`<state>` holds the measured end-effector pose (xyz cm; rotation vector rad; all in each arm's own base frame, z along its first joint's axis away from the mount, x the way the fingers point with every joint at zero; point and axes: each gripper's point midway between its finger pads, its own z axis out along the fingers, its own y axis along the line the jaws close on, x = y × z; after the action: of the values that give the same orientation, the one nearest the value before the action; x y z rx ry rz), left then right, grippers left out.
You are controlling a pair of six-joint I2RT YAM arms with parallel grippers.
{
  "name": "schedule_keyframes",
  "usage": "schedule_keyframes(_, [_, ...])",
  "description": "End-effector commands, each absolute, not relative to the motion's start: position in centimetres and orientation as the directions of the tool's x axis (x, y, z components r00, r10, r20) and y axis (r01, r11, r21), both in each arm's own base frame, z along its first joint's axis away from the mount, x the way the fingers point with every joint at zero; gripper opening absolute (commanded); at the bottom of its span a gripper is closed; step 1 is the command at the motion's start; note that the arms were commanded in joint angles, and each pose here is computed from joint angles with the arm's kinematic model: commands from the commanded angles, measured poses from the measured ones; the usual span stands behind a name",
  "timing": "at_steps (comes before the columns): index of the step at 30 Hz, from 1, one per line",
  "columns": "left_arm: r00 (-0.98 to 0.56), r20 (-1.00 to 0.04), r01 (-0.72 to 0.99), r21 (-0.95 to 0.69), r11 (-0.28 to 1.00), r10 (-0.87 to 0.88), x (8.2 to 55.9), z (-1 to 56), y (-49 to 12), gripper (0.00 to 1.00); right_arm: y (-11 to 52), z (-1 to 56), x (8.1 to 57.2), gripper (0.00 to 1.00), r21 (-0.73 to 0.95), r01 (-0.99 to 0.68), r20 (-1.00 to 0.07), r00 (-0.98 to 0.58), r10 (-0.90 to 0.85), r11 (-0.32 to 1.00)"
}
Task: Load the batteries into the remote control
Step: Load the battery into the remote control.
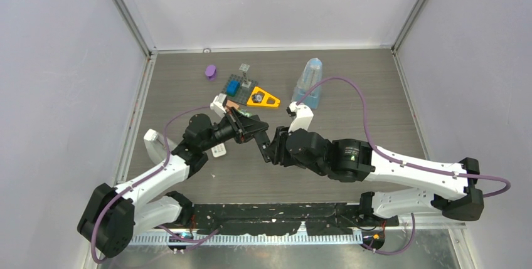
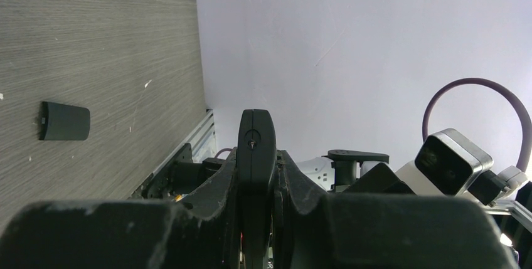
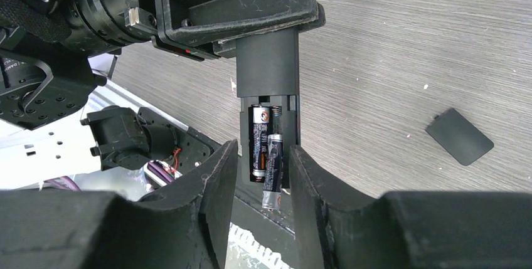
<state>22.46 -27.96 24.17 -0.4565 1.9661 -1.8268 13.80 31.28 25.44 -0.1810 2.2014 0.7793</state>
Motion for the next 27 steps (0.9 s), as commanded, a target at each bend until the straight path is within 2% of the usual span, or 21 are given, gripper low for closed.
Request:
schedule_keyframes(1, [-0.860,-0.089,0.081,-0.996,0.038,-0.503,22.4,25.5,-27.9,0.00,31.2,28.0,14.5,0.42,0.511,-0.350,-0.730,-0.659,0.182,0.785])
schedule_keyframes(5, [-0.858,-0.041,0.055,-0.998,-0.012,-0.512,22.4,25.9,-27.8,0.00,30.4,28.4,14.4,0.56,0.556,-0.316,-0.711,-0.660,0.243,0.769])
schedule_keyframes(10, [-0.850,0.075,-0.012,-0.992,-0.122,-0.522,22.6,27.2,-27.5,0.00,29.0,28.6,13.9,0.74,0.674,-0.315,-0.666,-0.651,0.365,0.669])
schedule_keyframes(11, [-0.846,0.098,-0.026,-0.989,-0.143,-0.524,22.7,27.4,-27.4,0.00,28.9,30.1,13.7,0.75,0.720,-0.329,-0.645,-0.641,0.416,0.611])
schedule_keyframes(14, [-0.834,0.155,-0.057,-0.979,-0.197,-0.530,22.8,28.1,-27.1,0.00,28.8,29.6,13.4,0.81,0.765,-0.347,-0.617,-0.637,0.462,0.543])
schedule_keyframes(17, [-0.821,0.197,-0.083,-0.970,-0.230,-0.537,22.9,28.8,-26.7,0.00,29.1,31.1,13.2,0.84,0.812,-0.369,-0.576,-0.634,0.516,0.453])
schedule_keyframes(22, [-0.803,0.249,-0.120,-0.957,-0.262,-0.541,22.7,29.5,-26.1,0.00,29.8,32.3,13.1,0.85,0.841,-0.383,-0.540,-0.634,0.553,0.382])
schedule_keyframes(27, [-0.803,0.266,-0.134,-0.952,-0.274,-0.533,22.4,29.9,-26.0,0.00,29.8,32.3,13.3,0.84,0.846,-0.374,-0.533,-0.629,0.566,0.380])
